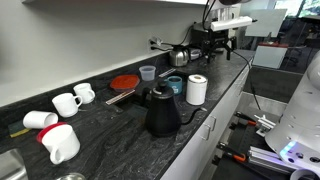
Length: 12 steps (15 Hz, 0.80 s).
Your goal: Move the jar closer to the kettle
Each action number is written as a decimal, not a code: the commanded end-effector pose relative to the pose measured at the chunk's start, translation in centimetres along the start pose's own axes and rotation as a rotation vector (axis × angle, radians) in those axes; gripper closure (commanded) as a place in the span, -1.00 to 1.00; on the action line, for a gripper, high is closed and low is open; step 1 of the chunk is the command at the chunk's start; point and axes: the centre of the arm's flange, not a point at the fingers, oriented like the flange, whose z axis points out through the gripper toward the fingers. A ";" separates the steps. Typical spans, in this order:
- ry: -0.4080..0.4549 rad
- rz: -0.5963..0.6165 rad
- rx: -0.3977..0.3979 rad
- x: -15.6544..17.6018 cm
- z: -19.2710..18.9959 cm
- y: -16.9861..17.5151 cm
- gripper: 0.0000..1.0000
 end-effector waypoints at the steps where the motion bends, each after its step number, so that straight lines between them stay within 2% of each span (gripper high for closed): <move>1: 0.000 0.018 -0.001 0.0 0.1 0.1 -1.00; 9: 0.004 0.035 0.001 0.0 0.0 0.1 -1.00; 12: -0.046 0.066 0.042 0.7 0.8 0.7 -1.00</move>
